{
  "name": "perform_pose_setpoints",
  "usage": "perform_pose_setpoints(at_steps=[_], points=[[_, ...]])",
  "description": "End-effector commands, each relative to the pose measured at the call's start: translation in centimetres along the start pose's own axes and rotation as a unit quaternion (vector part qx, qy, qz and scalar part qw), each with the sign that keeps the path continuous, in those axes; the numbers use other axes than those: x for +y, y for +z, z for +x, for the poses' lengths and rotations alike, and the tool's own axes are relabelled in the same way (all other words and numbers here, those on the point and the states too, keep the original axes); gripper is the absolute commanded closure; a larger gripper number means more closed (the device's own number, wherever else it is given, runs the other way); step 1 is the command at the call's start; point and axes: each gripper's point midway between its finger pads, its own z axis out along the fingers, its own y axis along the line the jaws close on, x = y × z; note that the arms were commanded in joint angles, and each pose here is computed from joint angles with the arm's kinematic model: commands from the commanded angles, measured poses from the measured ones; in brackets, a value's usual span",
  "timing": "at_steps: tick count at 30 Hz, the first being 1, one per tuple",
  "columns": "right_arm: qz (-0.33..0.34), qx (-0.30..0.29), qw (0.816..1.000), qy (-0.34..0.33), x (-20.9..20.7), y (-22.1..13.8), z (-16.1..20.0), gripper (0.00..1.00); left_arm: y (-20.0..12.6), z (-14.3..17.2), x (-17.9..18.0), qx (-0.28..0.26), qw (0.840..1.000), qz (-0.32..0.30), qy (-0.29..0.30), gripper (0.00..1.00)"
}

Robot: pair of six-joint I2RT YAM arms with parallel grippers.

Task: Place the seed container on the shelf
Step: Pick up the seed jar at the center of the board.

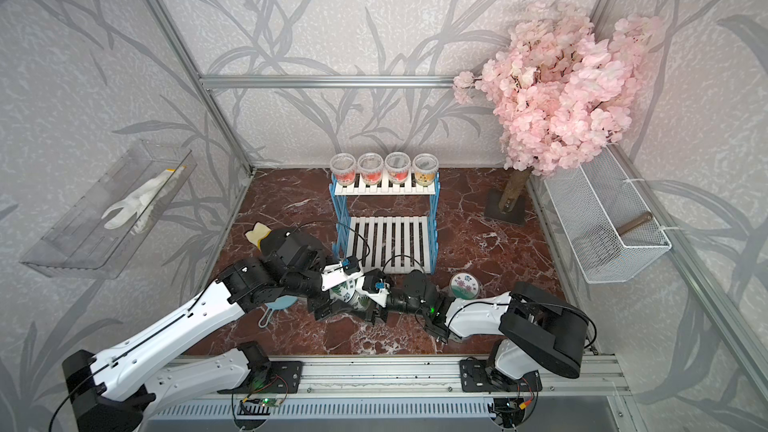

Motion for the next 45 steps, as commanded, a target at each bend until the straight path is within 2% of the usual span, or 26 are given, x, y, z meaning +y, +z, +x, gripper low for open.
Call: perform_pose_setpoints(at_steps=[1,5,8,11,16,21,24,31,33,39,45], points=[[0.028,-0.043,0.998,0.032,-0.9,0.0,-0.9,0.26,-0.9,-3.0,0.2,-0.070,0.997,-0.007,-0.029,0.08],[0.042,-0.087,0.994,0.049,-1.4,-0.3,-1.5,0.27,-1.1,-3.2,1.4,-0.101,0.989,-0.040,-0.099,0.00],[0.037,-0.085,0.994,0.056,-1.4,0.1,-1.5,0.27,-1.1,-3.2,1.3,-0.128,0.983,-0.039,-0.129,0.00],[0.047,-0.090,0.993,0.053,-1.7,0.0,-1.8,0.27,-1.4,-2.5,2.4,-0.128,0.975,-0.072,-0.165,0.00],[0.042,-0.092,0.993,0.053,-1.5,0.0,-1.9,0.27,-1.9,-2.6,2.8,-0.179,0.957,-0.080,-0.215,0.00],[0.034,-0.096,0.993,0.057,-1.3,-0.1,-2.2,0.27,-1.1,-1.2,3.4,-0.158,0.955,-0.100,-0.233,0.00],[0.031,-0.101,0.993,0.058,-1.2,-0.1,-2.6,0.27,-0.6,-0.9,3.2,-0.141,0.957,-0.089,-0.238,0.00],[0.034,-0.107,0.991,0.066,-1.4,-0.2,-3.1,0.27,0.2,-1.3,2.5,-0.145,0.961,-0.061,-0.228,0.00],[0.031,-0.107,0.991,0.069,-1.3,-0.2,-3.1,0.27,0.2,-1.5,2.2,-0.143,0.963,-0.052,-0.223,0.03],[0.036,-0.100,0.991,0.079,-1.4,-0.4,-2.7,0.24,0.4,-1.2,1.9,-0.124,0.968,-0.046,-0.215,0.23],[0.043,-0.067,0.993,0.082,-1.6,-0.3,-1.8,0.16,0.5,-1.2,1.7,-0.100,0.973,-0.039,-0.203,0.28]])
